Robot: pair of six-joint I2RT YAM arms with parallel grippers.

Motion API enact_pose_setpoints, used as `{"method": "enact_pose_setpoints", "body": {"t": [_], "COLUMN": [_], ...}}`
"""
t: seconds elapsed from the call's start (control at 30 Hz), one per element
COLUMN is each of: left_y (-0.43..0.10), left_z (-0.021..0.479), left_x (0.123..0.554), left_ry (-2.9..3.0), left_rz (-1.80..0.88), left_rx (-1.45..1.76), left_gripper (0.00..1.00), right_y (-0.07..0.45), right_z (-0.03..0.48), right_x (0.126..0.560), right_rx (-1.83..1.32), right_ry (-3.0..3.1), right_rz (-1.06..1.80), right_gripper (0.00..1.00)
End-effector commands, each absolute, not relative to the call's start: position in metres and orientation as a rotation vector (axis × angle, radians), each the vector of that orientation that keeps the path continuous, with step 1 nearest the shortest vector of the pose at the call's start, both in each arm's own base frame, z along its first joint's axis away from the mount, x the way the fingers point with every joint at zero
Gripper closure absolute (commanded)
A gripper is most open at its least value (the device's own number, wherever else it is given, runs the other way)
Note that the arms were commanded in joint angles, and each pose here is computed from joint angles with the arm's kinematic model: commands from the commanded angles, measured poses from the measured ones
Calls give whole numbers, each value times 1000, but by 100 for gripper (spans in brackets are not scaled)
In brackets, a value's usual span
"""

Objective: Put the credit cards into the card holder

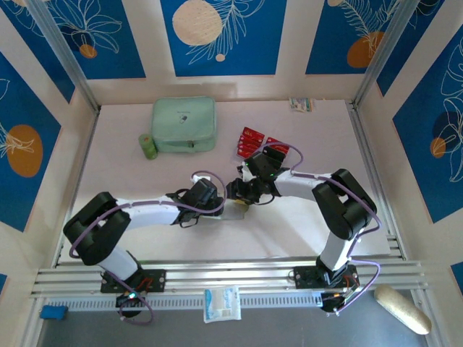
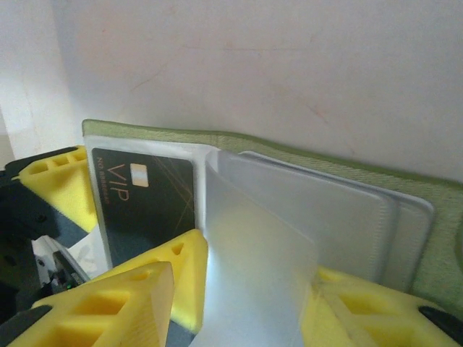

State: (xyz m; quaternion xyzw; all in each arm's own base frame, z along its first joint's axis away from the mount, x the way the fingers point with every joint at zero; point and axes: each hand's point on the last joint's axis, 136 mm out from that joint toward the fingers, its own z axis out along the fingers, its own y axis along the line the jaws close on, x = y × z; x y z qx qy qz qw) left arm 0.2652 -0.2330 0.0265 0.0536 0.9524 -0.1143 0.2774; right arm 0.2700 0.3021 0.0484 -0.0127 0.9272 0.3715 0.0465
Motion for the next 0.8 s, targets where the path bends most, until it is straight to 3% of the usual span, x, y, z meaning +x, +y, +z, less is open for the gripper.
{"method": "enact_pose_setpoints", "body": {"t": [0.0,0.3,0.77], "left_y": [-231,-215,-174], "left_z": [27,85,106], "left_x": [257,263,257], "left_ry": [2567,2424,2348], "left_rz": [-327,-374,-351], "left_rx": [157,68,-48], "left_gripper": [12,2,0], "right_y": [313,332,376], "right_z": [65,86,84], "right_x": [268,261,265], "right_rx": [-53,-96,-135], "right_ry": [2801,2781,2802], "right_rz": [1243,1268,1304], "right_gripper": [51,36,30]}}
